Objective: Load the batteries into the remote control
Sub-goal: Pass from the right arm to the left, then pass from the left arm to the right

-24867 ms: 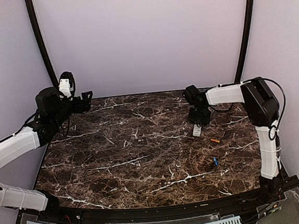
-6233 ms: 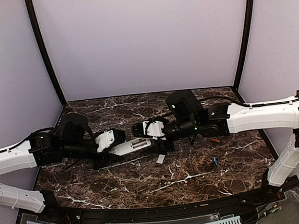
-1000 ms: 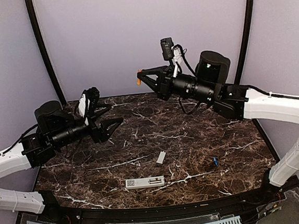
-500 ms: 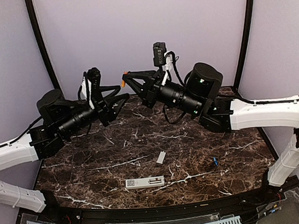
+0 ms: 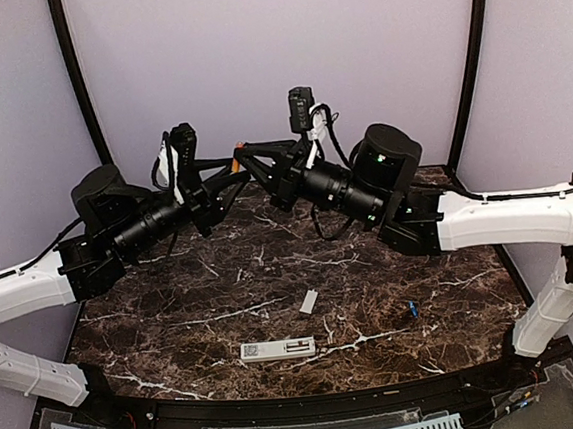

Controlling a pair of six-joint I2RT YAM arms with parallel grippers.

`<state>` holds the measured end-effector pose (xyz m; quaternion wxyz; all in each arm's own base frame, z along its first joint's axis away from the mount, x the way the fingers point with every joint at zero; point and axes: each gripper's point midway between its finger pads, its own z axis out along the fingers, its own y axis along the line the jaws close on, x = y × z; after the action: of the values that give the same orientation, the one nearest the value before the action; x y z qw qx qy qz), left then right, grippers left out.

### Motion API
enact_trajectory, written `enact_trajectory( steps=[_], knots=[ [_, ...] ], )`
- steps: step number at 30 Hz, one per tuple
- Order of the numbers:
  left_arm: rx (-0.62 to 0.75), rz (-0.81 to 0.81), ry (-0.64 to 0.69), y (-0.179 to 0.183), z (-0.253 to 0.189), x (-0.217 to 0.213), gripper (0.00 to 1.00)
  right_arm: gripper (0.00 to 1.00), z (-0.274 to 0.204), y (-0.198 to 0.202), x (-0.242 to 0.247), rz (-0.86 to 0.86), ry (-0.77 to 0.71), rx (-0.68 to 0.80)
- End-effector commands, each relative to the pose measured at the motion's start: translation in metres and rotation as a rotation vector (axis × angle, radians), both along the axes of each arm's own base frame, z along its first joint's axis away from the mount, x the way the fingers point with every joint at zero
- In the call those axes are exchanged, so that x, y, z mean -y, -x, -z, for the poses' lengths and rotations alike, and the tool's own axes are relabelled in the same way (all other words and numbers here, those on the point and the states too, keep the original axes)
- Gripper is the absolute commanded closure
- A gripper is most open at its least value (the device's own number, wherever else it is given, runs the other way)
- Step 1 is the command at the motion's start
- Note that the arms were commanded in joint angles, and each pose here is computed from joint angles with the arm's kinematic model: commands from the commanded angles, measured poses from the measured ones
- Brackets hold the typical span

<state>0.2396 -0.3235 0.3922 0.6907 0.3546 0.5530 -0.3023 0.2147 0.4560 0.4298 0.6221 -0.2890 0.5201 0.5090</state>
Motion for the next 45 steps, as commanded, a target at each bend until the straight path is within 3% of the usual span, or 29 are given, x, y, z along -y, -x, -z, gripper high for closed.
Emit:
enact_trajectory(
  steps=[1,7,11,16,17,21,24,28,31,34,45],
  knots=[
    [0.045,0.006,0.006,0.005,-0.015,-0.001,0.65,1.0,0.01,-0.001,-0.007,0.011,0.027,0.006],
    [0.052,0.018,-0.001,0.008,-0.014,0.0,0.69,1.0,0.013,-0.002,-0.01,0.011,0.038,0.004],
    [0.055,0.007,-0.002,0.007,-0.013,-0.002,0.95,1.0,0.017,-0.002,-0.012,0.004,0.05,-0.003],
    [0.066,-0.008,-0.007,0.007,-0.014,-0.005,1.0,1.0,0.021,-0.002,-0.01,0.013,0.09,0.01],
    [0.068,-0.011,-0.023,0.007,-0.011,-0.005,1.0,0.96,0.02,-0.003,-0.008,0.021,0.106,0.016],
    [0.083,-0.03,-0.159,0.007,0.014,-0.009,1.0,0.49,0.014,-0.008,0.009,0.041,0.241,-0.025],
    [0.121,-0.056,-0.304,0.008,0.037,-0.015,1.0,0.34,0.015,-0.023,0.034,0.041,0.352,-0.19],
    [0.151,-0.132,-0.445,0.0,0.056,-0.027,1.0,0.33,0.036,-0.037,0.059,0.041,0.461,-0.43],
    [0.165,-0.144,-0.481,-0.002,0.061,-0.028,1.0,0.25,0.046,-0.031,0.056,0.0,0.524,-0.507],
    [0.169,-0.139,-0.519,-0.003,0.067,-0.025,1.0,0.23,0.046,-0.02,0.045,-0.092,0.517,-0.551],
    [0.169,-0.114,-0.545,-0.001,0.072,-0.018,1.0,0.4,0.067,-0.01,0.007,-0.272,0.539,-0.663]
  ],
)
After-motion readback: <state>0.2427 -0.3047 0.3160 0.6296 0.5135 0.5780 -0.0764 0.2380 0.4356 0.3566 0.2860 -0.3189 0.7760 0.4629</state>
